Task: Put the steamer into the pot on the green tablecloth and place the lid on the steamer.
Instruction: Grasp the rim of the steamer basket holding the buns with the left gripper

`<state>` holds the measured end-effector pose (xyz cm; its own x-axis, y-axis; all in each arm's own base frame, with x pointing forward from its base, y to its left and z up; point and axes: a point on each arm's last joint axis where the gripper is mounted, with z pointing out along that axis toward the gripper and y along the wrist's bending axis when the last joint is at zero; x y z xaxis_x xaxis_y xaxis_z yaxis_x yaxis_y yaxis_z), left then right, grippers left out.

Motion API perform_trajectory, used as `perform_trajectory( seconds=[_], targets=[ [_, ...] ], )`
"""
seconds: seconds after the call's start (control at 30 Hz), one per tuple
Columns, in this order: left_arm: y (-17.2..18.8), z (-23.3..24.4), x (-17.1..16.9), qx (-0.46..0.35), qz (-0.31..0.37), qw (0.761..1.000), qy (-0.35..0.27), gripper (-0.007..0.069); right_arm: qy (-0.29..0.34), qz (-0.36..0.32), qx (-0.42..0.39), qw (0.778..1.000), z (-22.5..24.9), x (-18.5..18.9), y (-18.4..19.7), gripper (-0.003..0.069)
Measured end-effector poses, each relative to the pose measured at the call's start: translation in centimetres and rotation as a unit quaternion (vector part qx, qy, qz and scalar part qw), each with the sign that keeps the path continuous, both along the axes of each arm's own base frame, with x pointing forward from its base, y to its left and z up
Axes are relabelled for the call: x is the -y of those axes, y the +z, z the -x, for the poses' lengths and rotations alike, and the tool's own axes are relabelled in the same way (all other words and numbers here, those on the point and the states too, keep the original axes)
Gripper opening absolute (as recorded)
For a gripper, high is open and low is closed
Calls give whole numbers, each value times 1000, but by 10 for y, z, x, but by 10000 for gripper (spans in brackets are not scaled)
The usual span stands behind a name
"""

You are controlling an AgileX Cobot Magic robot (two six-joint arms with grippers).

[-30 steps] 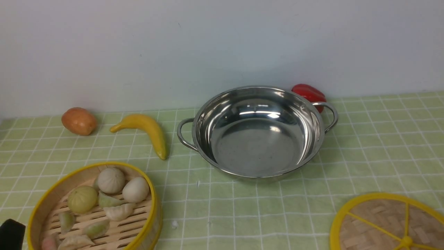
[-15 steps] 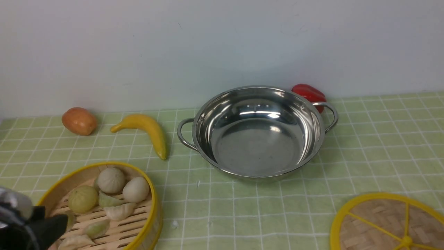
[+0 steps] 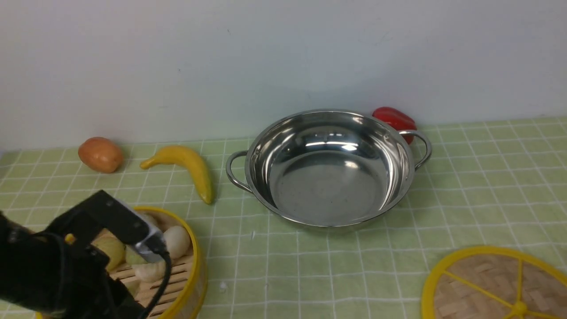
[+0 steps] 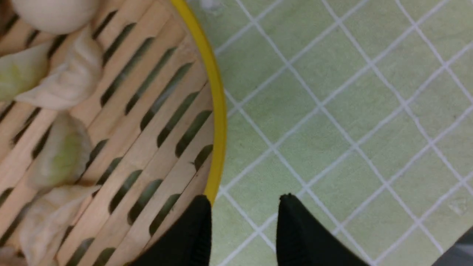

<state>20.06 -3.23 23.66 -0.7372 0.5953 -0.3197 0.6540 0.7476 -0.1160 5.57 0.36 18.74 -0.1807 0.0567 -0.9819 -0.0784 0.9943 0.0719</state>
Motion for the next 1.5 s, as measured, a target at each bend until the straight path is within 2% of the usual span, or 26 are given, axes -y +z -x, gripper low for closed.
perform_trajectory(
  seconds=[0.23, 0.43, 0.97, 1.07, 1.1, 1.13, 1.2, 1.23, 1.5],
  targets=[
    [-26, -23, 18, -15, -48, 997, -64, 298, 0, 0, 0, 1000, 0, 0, 0, 240],
    [-34, -37, 20, -7, -56, 997, -62, 377, 0, -1, 0, 1000, 0, 0, 0, 240],
    [-84, -55, 23, -89, -63, 992, -65, 384, 0, -1, 0, 1000, 0, 0, 0, 240],
    [-84, -55, 23, -92, -59, 992, -57, 315, 0, -1, 0, 1000, 0, 0, 0, 240],
    [-84, -55, 24, -97, -55, 992, -52, 271, 0, -1, 0, 1000, 0, 0, 0, 240],
    [-84, -54, 25, -100, -53, 992, -48, 175, 0, -1, 0, 1000, 0, 0, 0, 240],
    [-84, -53, 26, -111, -47, 992, -38, 71, 0, -1, 0, 1000, 0, 0, 0, 240],
    [-84, -53, 26, -114, -45, 992, -31, 49, 0, -1, 0, 1000, 0, 0, 0, 240],
    [-76, -59, 25, -129, -56, 990, -16, 50, 0, -1, 0, 1000, 0, 0, 0, 240]
  ],
)
